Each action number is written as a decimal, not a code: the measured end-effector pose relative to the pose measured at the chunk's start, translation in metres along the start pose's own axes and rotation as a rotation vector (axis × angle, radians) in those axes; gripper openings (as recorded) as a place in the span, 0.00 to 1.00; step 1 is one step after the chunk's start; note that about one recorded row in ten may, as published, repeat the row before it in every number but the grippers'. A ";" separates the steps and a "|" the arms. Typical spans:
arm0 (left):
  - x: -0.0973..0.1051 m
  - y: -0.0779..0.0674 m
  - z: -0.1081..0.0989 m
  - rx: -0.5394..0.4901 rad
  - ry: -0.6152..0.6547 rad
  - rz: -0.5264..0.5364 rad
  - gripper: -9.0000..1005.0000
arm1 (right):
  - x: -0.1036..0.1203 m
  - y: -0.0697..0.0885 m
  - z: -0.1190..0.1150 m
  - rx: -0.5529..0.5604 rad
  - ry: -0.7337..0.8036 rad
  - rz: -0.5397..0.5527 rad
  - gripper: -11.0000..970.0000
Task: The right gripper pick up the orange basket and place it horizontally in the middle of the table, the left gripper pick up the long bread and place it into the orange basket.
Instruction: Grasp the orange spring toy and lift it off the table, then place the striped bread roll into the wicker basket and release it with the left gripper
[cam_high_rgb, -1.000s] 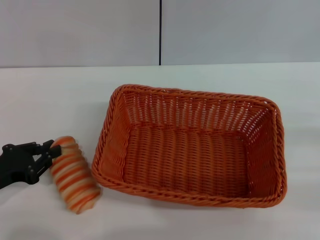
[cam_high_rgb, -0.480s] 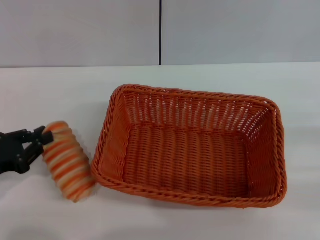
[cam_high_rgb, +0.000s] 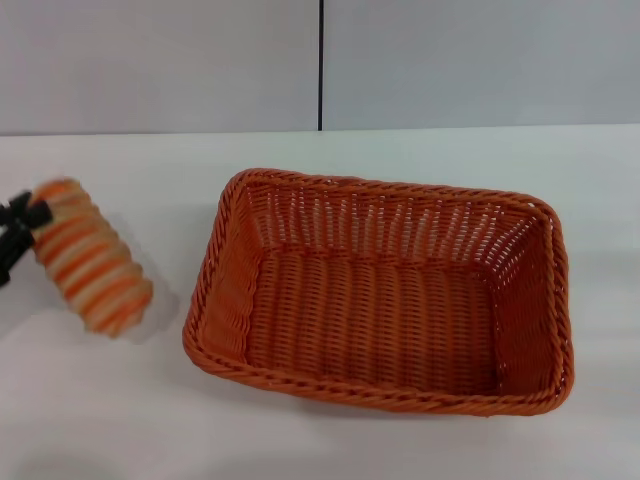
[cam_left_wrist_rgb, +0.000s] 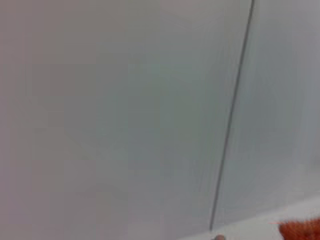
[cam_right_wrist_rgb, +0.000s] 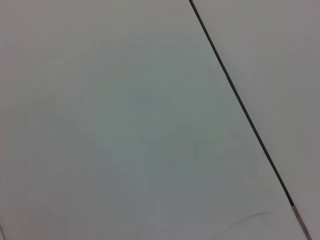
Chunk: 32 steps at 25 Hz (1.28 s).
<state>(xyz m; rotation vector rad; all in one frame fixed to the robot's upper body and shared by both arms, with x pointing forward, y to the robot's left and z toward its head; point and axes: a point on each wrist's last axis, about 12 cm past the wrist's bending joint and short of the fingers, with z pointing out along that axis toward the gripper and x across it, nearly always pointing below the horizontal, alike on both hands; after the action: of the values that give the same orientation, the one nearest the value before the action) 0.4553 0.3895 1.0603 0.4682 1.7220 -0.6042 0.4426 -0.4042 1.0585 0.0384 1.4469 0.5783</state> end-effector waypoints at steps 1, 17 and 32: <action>0.000 0.000 0.000 0.000 0.000 0.000 0.17 | 0.000 0.000 0.001 -0.003 -0.001 0.000 0.49; -0.031 -0.050 0.108 0.435 -0.123 -0.047 0.17 | 0.007 0.006 0.003 -0.013 -0.004 0.019 0.49; -0.024 -0.072 0.125 0.549 -0.086 -0.093 0.30 | 0.006 0.007 0.013 -0.032 -0.004 0.017 0.49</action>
<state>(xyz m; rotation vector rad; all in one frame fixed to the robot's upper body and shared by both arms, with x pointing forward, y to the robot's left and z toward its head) 0.5135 0.2556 1.0730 0.7340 1.4895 -1.1578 0.4528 -0.3922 1.0577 0.0259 1.4343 0.6148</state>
